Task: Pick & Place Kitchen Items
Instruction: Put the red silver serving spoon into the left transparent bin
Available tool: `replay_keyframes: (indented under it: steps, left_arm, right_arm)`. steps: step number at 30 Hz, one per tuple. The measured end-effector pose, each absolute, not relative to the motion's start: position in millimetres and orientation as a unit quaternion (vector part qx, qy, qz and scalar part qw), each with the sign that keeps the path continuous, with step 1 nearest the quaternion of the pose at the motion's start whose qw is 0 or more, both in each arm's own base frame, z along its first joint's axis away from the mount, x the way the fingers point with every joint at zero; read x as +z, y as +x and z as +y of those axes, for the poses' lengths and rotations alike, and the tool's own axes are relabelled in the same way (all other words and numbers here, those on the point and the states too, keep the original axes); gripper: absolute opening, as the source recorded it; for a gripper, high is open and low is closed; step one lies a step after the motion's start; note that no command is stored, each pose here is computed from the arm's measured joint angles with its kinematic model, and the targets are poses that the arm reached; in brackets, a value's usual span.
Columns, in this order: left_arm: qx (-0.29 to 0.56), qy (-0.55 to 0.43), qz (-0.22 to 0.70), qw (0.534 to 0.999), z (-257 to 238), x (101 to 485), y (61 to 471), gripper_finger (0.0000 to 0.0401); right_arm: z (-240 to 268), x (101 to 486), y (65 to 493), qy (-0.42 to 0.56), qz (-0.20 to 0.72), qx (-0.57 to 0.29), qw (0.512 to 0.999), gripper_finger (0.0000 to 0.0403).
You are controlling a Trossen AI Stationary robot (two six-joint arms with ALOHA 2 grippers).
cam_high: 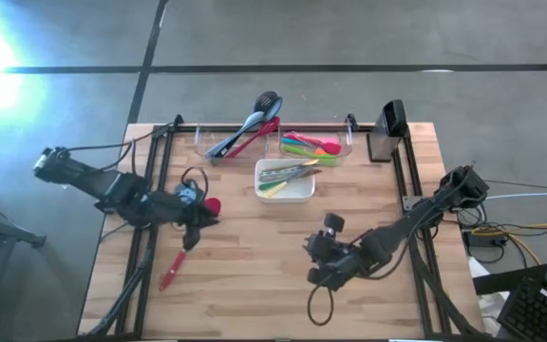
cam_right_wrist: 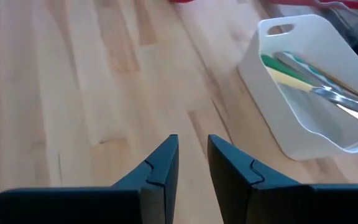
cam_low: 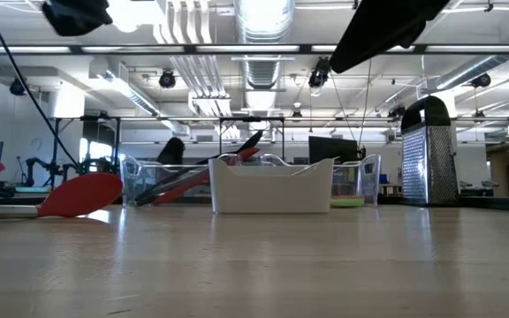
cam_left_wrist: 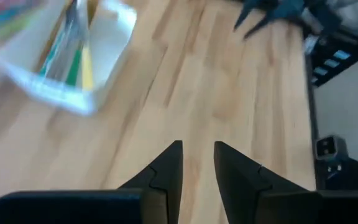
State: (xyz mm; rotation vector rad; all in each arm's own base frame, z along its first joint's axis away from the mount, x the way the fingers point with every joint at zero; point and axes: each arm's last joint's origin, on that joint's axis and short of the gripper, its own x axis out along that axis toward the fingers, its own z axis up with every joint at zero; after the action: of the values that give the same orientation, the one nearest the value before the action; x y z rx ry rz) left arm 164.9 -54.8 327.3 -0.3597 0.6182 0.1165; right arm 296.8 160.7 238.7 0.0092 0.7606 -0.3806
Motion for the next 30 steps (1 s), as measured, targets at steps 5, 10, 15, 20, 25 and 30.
replay_keyframes:
  steps: [5,10,15,20,25,30]
  left_arm:
    - [0.096,-0.23,0.362,0.898,-60,318,155,0.0094]
    - [0.145,-0.276,0.442,0.841,-59,293,144,0.0094]
    - [0.178,-0.3,0.475,0.808,-59,271,139,0.0094]
    - [0.212,-0.306,0.508,0.777,-58,243,136,0.0094]
    - [0.213,-0.332,0.535,0.747,-59,216,133,0.0094]
    - [0.198,-0.355,0.554,0.727,-60,187,130,0.0094]
  right_arm:
    - [159,237,295,0.015,0.366,-0.202,0.908,0.0077]
    - [159,237,295,0.021,0.362,-0.207,0.909,0.0077]
    - [159,237,295,0.022,0.361,-0.208,0.909,0.0077]
    - [159,237,296,0.022,0.36,-0.208,0.909,0.0077]
    - [159,238,296,0.022,0.36,-0.208,0.909,0.0077]
    - [159,238,296,0.021,0.36,-0.208,0.909,0.0077]
